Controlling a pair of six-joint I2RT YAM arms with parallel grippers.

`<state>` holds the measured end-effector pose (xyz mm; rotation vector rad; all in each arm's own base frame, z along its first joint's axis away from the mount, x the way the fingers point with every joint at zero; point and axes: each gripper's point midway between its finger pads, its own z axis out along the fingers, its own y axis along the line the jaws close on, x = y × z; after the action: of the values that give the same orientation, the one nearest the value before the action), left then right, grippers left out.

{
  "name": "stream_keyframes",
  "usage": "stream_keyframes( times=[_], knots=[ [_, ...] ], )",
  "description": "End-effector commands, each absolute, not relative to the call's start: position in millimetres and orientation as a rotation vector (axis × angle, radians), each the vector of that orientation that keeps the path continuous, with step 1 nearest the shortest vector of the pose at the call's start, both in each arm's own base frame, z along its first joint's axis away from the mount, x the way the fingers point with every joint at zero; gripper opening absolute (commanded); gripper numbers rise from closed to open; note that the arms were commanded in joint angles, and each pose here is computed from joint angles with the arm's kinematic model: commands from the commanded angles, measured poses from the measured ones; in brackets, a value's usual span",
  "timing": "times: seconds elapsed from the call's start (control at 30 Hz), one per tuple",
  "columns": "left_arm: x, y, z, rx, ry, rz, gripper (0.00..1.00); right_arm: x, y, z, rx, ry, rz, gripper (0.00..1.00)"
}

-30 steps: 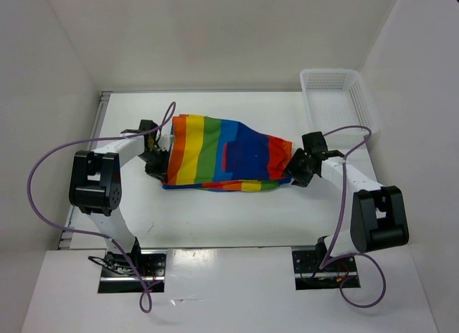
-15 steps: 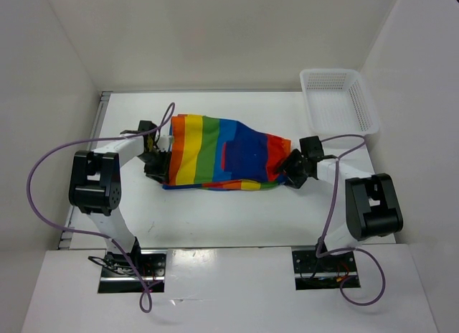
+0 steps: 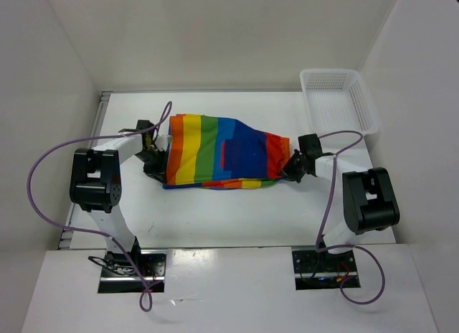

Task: Fold and stack the shorts
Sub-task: Fold the shorts

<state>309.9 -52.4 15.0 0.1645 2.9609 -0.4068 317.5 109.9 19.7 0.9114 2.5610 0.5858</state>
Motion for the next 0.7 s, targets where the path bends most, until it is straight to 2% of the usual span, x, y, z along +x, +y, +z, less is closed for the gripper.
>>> stream_keyframes(
  times=[0.0,0.1,0.27,0.43,0.6,0.67],
  knots=[
    [300,-42,40,0.161,2.985,-0.332,0.38,329,98,51,0.761,2.498,0.521,0.00],
    [337,-39,98,0.176,2.812,-0.275,0.51,328,97,67,0.650,2.505,0.510,0.00],
    [403,-51,143,0.221,2.519,-0.316,0.64,329,95,67,0.545,2.567,0.473,0.00],
    [453,-118,153,0.408,2.340,-0.489,0.64,330,98,62,0.479,2.638,0.471,0.00],
    [489,-130,101,0.426,2.364,-0.546,0.54,327,95,55,0.459,2.657,0.447,0.00],
    [510,-124,100,0.416,2.310,-0.587,0.53,327,93,55,0.463,2.655,0.431,0.00]
  ],
)
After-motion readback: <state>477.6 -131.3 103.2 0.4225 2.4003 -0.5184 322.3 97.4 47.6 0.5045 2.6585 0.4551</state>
